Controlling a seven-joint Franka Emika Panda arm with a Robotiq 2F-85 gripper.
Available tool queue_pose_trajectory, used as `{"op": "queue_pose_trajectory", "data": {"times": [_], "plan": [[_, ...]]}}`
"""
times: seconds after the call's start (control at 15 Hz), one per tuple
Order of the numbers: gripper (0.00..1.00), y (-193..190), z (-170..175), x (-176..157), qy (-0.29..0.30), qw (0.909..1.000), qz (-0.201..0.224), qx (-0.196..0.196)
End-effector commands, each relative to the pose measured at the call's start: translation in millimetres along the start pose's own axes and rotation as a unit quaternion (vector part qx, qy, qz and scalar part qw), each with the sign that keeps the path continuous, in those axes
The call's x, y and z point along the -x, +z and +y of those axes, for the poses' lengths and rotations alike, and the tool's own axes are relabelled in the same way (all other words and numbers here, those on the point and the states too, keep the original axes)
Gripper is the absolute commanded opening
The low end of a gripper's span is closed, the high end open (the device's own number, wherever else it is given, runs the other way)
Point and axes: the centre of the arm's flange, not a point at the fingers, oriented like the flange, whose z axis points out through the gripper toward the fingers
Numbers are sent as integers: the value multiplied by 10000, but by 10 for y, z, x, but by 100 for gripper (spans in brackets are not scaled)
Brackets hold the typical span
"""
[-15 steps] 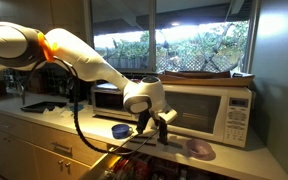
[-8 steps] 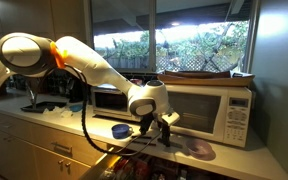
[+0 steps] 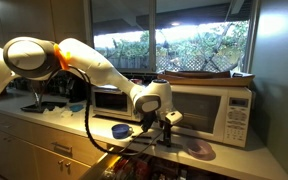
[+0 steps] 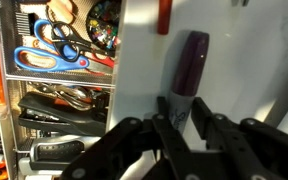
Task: Put the marker on top of the oven
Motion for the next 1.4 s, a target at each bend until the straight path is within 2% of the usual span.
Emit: {"op": "queue_pose_trajectory", "data": {"times": [0.0, 0.07, 0.2, 0.4, 0.53, 0.67, 0.87, 1.07, 1.2, 1.33], "plan": [[2, 61, -29, -58, 52, 9994, -77, 327], [6, 58, -20, -58, 59, 9993, -90, 359], [6, -17, 21, -7, -24, 9990, -90, 444], [6, -330, 187, 214, -488, 9969, -49, 614], [6, -636, 369, 381, -937, 9935, -242, 592], [6, -891, 474, 582, -1455, 9865, -561, 504], [6, -1345, 577, 897, -2233, 9700, -860, 434], [6, -1849, 530, 1290, -3048, 9491, -772, 200], [6, -2178, 365, 1582, -3468, 9359, -604, -169], [6, -2494, 155, 1904, -3758, 9220, -632, -682]]}}
